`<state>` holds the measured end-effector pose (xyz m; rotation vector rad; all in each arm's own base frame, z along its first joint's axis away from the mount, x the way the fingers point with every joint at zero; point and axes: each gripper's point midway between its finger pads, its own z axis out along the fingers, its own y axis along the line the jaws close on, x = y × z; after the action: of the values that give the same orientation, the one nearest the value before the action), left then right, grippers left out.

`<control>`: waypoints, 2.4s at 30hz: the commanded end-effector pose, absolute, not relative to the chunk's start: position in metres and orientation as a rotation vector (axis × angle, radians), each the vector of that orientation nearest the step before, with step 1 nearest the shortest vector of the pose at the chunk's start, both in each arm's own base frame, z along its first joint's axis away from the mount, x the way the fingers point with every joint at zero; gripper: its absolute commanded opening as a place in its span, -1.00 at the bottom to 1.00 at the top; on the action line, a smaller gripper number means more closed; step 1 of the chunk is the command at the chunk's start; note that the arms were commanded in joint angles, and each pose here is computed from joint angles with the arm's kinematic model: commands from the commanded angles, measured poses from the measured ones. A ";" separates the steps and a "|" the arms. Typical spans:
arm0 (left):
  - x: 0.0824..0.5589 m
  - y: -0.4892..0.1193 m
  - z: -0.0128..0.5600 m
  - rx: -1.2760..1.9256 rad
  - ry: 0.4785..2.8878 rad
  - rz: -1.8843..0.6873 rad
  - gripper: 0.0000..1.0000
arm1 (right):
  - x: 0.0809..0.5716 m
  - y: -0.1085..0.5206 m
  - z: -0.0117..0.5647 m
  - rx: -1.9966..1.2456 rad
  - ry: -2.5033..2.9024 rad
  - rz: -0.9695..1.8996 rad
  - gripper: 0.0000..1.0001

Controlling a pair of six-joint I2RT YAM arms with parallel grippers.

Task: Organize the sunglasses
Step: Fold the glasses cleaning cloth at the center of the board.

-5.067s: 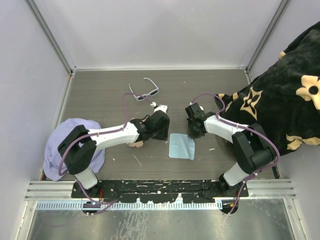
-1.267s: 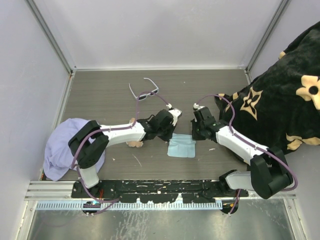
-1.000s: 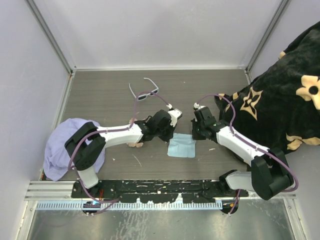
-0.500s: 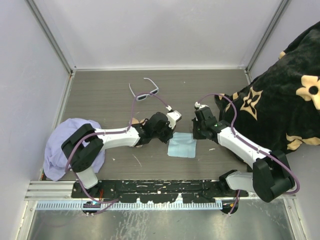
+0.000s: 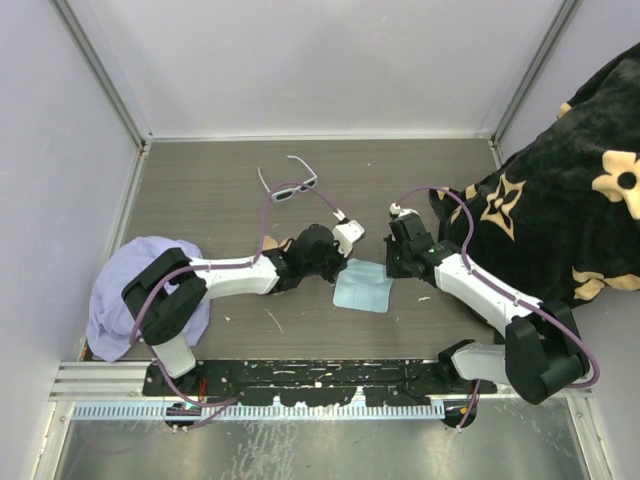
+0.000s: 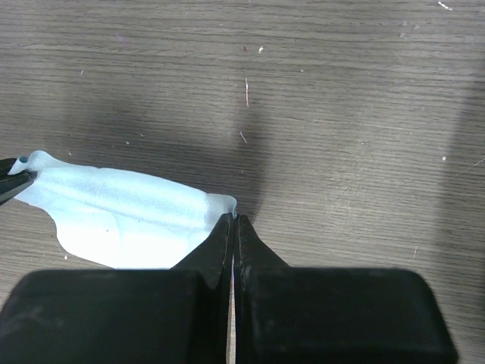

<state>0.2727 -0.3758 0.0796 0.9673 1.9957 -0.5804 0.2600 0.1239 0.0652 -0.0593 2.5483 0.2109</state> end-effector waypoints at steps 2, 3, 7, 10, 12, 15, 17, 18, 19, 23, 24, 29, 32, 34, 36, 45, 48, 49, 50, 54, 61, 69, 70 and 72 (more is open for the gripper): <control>0.284 -0.386 0.098 0.967 1.844 -0.597 -1.00 | 0.276 0.132 0.082 -0.066 2.477 0.240 -0.99; 0.283 -0.385 0.097 0.972 1.838 -0.599 -0.99 | 0.276 0.132 0.082 -0.066 2.479 0.243 -0.99; 0.278 -0.384 0.095 0.978 1.778 -0.630 -0.97 | 0.273 0.133 0.080 -0.074 2.484 0.260 -0.99; 0.271 -0.381 0.097 0.980 1.673 -0.665 -0.92 | 0.269 0.135 0.080 -0.073 2.488 0.280 -0.99; 0.265 -0.376 0.097 0.968 1.601 -0.680 -0.89 | 0.265 0.137 0.078 -0.080 2.495 0.300 -0.99; 0.266 -0.375 0.095 0.964 1.578 -0.679 -0.86 | 0.261 0.139 0.076 -0.084 2.504 0.324 -0.98; 0.265 -0.377 0.094 0.966 1.573 -0.687 -0.86 | 0.259 0.138 0.075 -0.079 2.505 0.330 -0.97; 0.265 -0.377 0.095 0.962 1.567 -0.691 -0.85 | 0.258 0.139 0.075 -0.078 2.504 0.334 -0.97; 0.265 -0.377 0.097 0.957 1.557 -0.694 -0.83 | 0.257 0.139 0.076 -0.077 2.501 0.339 -0.97; 0.266 -0.377 0.101 0.951 1.545 -0.689 -0.82 | 0.253 0.139 0.077 -0.076 2.504 0.354 -0.95; 0.266 -0.377 0.102 0.946 1.545 -0.691 -0.82 | 0.252 0.139 0.076 -0.077 2.505 0.359 -0.94; 0.273 -0.375 0.109 0.813 1.649 -0.728 -0.47 | 0.247 0.145 0.078 -0.116 2.483 0.419 -0.93; 0.279 -0.370 0.107 0.698 1.804 -0.742 -0.34 | 0.245 0.144 0.077 -0.102 2.483 0.423 -0.93; 0.285 -0.367 0.106 0.639 1.909 -0.724 -0.28 | 0.244 0.140 0.073 -0.049 2.504 0.392 -0.95; 0.291 -0.362 0.102 0.609 2.015 -0.671 -0.25 | 0.243 0.134 0.065 0.002 2.540 0.346 -0.99; 0.296 -0.371 0.074 0.866 2.272 -0.513 -0.25 | 0.247 0.129 0.052 0.072 2.583 0.278 -0.99; 0.295 -0.371 0.071 0.926 2.327 -0.471 -0.26 | 0.247 0.129 0.052 0.077 2.583 0.276 -0.99; 0.295 -0.372 0.071 0.942 2.337 -0.465 -0.26 | 0.247 0.128 0.051 0.080 2.584 0.275 -0.99; 0.295 -0.372 0.071 0.956 2.348 -0.463 -0.25 | 0.246 0.128 0.051 0.081 2.584 0.276 -0.99; 0.292 -0.372 0.067 0.987 2.375 -0.451 -0.20 | 0.245 0.128 0.049 0.085 2.587 0.283 -0.99; 0.286 -0.379 0.061 0.997 2.407 -0.460 -0.15 | 0.243 0.129 0.046 0.085 2.592 0.290 -0.99; 0.287 -0.400 0.061 0.990 2.404 -0.477 -0.14 | 0.242 0.129 0.046 0.087 2.592 0.296 -0.99; 0.287 -0.401 0.060 0.991 2.408 -0.476 -0.14 | 0.242 0.129 0.046 0.087 2.592 0.296 -0.99; 0.285 -0.403 0.057 0.996 2.413 -0.474 -0.14 | 0.242 0.129 0.046 0.086 2.591 0.297 -0.99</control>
<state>0.2871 -0.3912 0.0499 0.9931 2.4214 -0.4388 0.2341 0.1261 0.0388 0.0700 2.6359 0.2747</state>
